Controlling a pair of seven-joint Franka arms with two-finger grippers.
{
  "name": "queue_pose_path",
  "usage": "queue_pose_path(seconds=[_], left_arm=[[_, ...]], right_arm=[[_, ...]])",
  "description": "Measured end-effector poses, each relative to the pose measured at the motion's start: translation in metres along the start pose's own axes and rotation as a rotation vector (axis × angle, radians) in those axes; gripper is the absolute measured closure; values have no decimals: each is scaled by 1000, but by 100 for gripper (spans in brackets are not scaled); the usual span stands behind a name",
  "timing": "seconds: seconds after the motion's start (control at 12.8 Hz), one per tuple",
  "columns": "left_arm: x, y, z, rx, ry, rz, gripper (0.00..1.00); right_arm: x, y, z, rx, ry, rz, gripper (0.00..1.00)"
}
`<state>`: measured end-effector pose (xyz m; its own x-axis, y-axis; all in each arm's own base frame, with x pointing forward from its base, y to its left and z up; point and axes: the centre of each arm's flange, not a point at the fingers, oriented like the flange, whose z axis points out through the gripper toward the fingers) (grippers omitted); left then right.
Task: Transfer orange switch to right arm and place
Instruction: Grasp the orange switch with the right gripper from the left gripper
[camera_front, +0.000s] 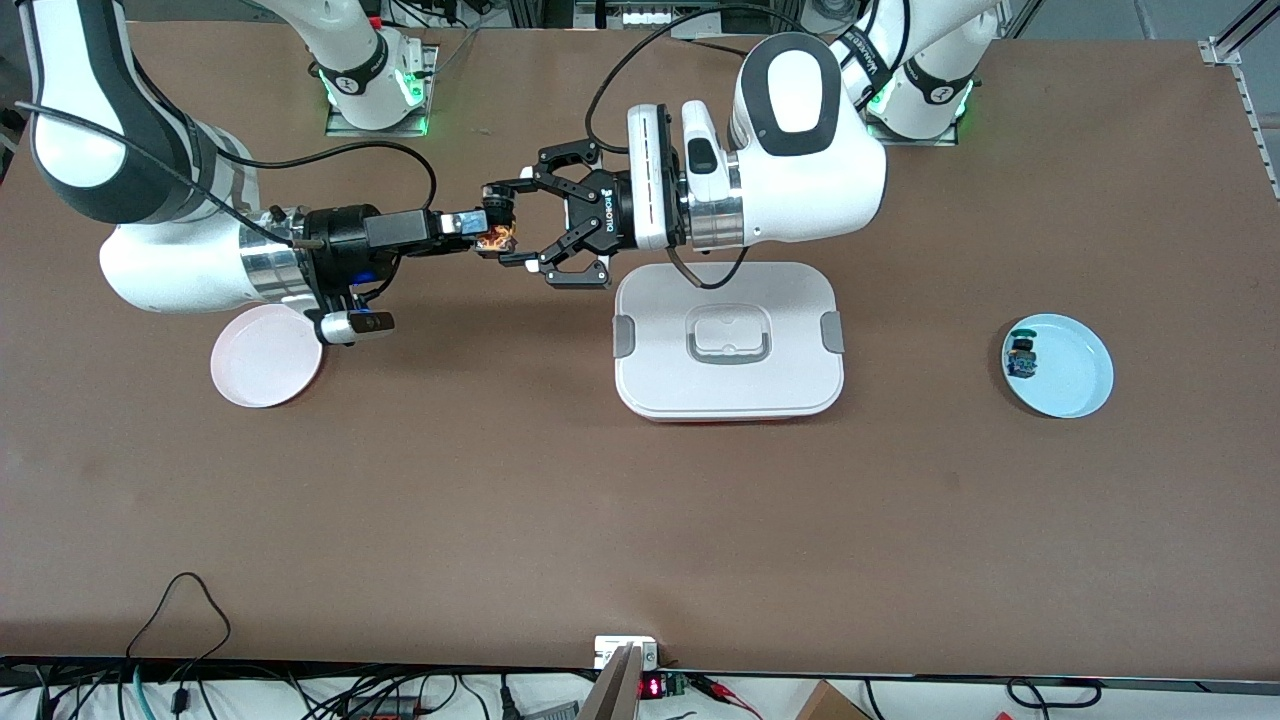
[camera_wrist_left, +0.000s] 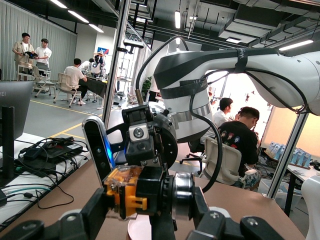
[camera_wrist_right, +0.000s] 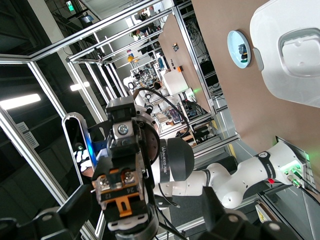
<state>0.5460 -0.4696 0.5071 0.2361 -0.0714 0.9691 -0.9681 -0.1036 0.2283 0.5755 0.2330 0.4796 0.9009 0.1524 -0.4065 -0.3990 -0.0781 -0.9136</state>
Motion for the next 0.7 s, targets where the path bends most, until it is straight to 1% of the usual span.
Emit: queue_pose_path(seconds=[0.31, 0.39, 0.55, 0.7], left_arm=[[0, 0, 0, 0, 0, 0, 28], [0, 0, 0, 0, 0, 0, 28], [0, 0, 0, 0, 0, 0, 28], [-3, 1, 1, -2, -4, -3, 28]], right_arm=[[0, -1, 3, 8, -4, 1, 4], [-1, -1, 3, 9, -5, -1, 9], [-1, -2, 3, 11, -4, -10, 36], [-2, -6, 0, 28, 1, -16, 59]])
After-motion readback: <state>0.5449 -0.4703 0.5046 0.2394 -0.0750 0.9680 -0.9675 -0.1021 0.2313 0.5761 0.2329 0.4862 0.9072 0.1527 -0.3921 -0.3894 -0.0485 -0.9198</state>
